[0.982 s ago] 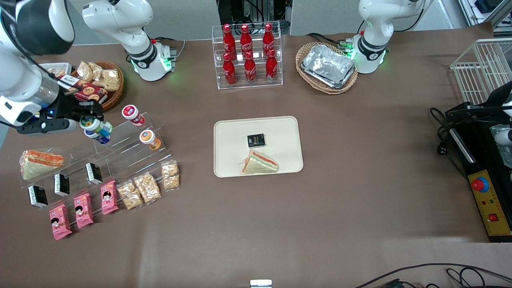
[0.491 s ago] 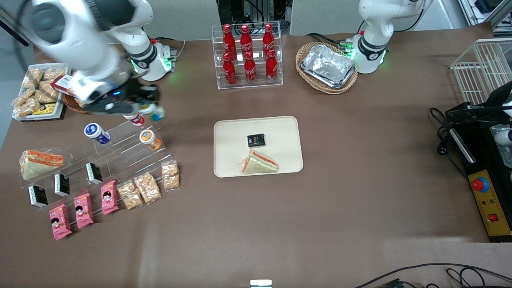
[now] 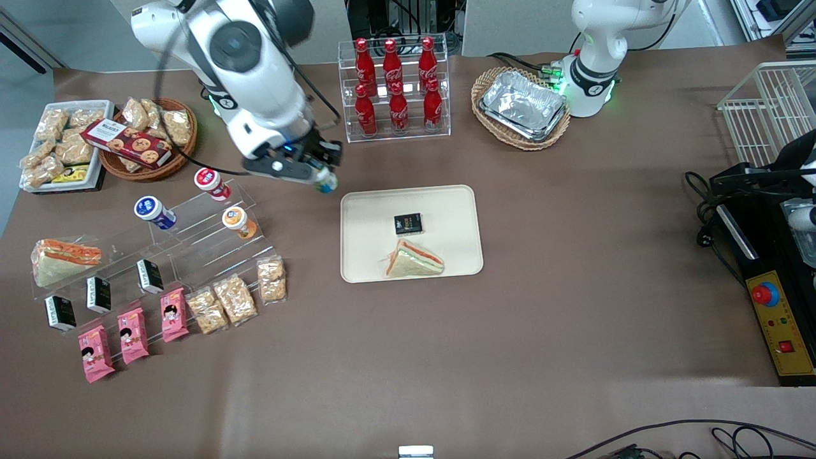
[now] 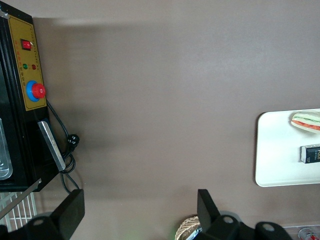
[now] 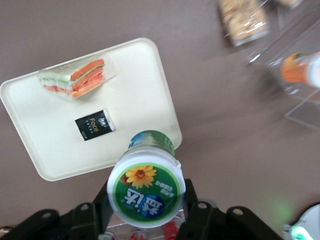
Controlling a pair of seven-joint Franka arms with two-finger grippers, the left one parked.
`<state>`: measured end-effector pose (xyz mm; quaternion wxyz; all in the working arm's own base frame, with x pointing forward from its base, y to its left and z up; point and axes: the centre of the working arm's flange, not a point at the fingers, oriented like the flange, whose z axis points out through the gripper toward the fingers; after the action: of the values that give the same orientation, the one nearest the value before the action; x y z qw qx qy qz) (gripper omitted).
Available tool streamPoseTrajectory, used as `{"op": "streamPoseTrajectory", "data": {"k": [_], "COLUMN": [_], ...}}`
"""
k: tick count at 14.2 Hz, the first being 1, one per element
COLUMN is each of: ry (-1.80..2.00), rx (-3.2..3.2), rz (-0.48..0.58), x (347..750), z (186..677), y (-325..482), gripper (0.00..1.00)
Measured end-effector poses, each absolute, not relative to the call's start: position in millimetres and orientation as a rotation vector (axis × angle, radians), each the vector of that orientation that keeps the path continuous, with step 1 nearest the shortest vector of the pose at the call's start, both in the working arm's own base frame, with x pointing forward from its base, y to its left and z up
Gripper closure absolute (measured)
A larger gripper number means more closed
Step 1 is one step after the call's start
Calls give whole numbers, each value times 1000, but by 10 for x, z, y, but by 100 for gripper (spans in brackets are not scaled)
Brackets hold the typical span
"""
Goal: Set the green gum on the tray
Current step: 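Carry the green gum tub over the cream tray and lower it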
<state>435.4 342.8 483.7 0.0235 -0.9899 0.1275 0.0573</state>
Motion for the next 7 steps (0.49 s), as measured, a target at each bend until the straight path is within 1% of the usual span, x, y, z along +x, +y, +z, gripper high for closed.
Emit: {"op": "streamPoseTrajectory", "data": {"k": [5, 7], "ry": [434, 439], "rx": [-3076, -3068], "rz": [147, 158], "x": [4208, 4136], "z": [3668, 3277], "y": [3882, 3907], "gripper": [42, 42]}}
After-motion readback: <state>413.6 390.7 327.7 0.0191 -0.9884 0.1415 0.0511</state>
